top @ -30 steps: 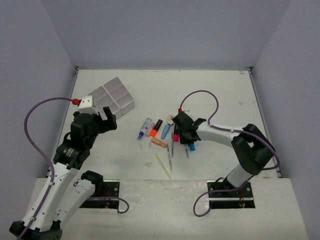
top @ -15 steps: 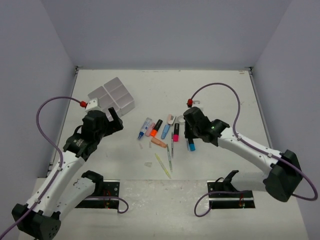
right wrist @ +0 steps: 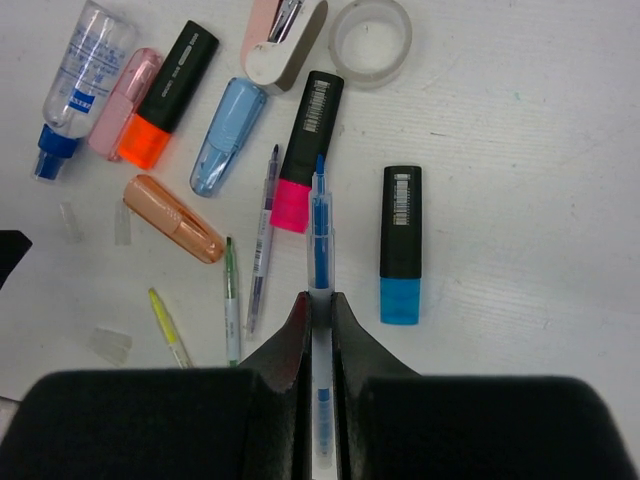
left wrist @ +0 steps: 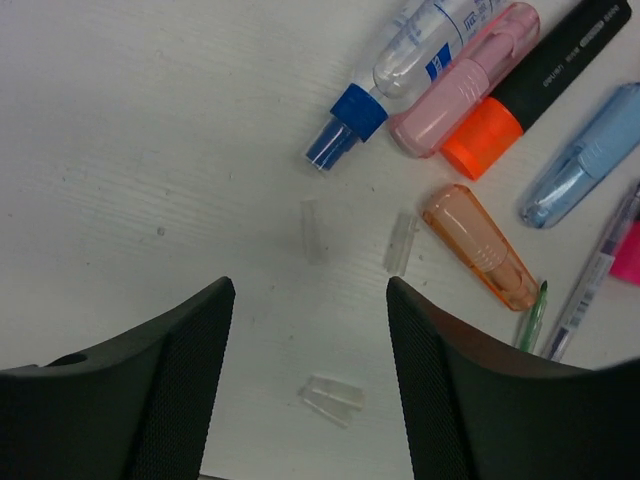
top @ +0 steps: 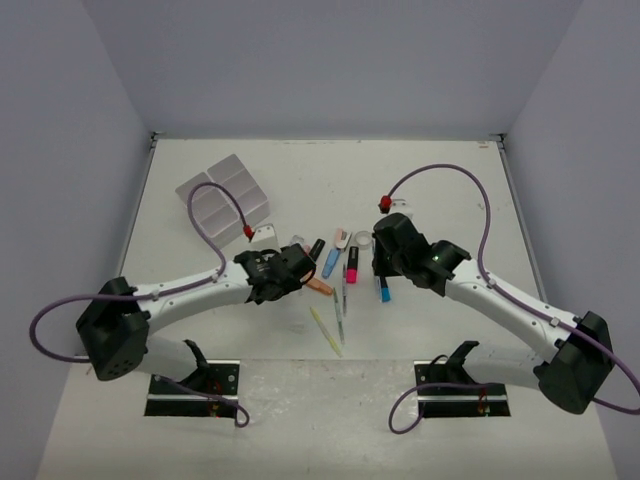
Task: Sort the stationery into containers
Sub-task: Pick up the pen cap from the center of the board.
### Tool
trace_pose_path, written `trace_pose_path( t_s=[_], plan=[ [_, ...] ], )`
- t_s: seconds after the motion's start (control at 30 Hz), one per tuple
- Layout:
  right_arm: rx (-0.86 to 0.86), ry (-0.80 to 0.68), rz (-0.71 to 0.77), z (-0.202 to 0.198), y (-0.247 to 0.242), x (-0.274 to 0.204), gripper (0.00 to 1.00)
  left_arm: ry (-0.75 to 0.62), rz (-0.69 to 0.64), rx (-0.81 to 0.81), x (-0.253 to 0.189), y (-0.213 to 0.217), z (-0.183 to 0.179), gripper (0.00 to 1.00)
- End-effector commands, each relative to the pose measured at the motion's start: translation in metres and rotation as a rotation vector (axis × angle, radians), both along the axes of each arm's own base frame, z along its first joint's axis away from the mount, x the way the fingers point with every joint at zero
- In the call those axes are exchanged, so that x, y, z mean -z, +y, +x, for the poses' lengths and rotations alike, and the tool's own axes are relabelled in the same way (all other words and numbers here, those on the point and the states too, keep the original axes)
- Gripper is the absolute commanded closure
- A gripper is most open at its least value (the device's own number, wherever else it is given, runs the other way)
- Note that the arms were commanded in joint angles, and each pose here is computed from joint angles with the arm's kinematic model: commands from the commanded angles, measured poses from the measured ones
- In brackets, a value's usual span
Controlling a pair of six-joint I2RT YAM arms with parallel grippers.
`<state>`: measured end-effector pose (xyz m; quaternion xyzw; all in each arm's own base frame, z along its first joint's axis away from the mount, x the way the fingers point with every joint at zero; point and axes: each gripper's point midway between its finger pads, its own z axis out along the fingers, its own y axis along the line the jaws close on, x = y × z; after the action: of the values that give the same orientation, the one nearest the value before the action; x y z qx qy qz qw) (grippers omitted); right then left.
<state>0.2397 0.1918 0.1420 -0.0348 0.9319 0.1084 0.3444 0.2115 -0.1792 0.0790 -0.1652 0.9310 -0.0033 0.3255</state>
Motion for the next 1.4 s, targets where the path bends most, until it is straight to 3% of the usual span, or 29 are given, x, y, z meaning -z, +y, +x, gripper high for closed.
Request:
trace_pose_path(
  t_s=[0.0, 0.07, 0.27, 0.83, 1.1, 1.2, 1.27, 1.37],
  plan=[
    [0.003, -0.030, -0.006, 0.001, -0.005, -0.001, 1.00, -0.012, 0.059, -0.160, 0.000, -0.001, 0.015, 0.38],
    [-0.002, -0.035, 0.000, 0.001, -0.004, -0.001, 1.00, 0.001, 0.065, -0.151, 0.003, -0.009, 0.019, 0.47],
    [-0.006, -0.034, -0.010, -0.002, -0.008, 0.007, 1.00, 0.046, 0.100, -0.130, 0.027, -0.015, 0.019, 0.60],
    [-0.025, -0.024, -0.009, -0.001, -0.004, 0.016, 1.00, 0.084, 0.083, -0.094, 0.059, -0.008, 0.025, 0.62],
    [-0.038, -0.025, -0.004, -0.002, -0.003, 0.015, 1.00, 0.114, 0.090, -0.091, 0.074, -0.007, 0.019, 0.68],
    [-0.047, -0.025, 0.007, -0.004, -0.002, 0.013, 1.00, 0.123, 0.091, -0.095, 0.079, -0.003, 0.015, 0.81],
    [-0.058, -0.031, 0.021, -0.006, -0.001, 0.010, 1.00, 0.127, 0.086, -0.095, 0.078, -0.001, 0.011, 0.96],
    [-0.089, -0.031, 0.054, -0.011, 0.003, 0.007, 1.00, 0.106, 0.042, -0.086, 0.066, -0.002, 0.008, 1.00]
  ],
)
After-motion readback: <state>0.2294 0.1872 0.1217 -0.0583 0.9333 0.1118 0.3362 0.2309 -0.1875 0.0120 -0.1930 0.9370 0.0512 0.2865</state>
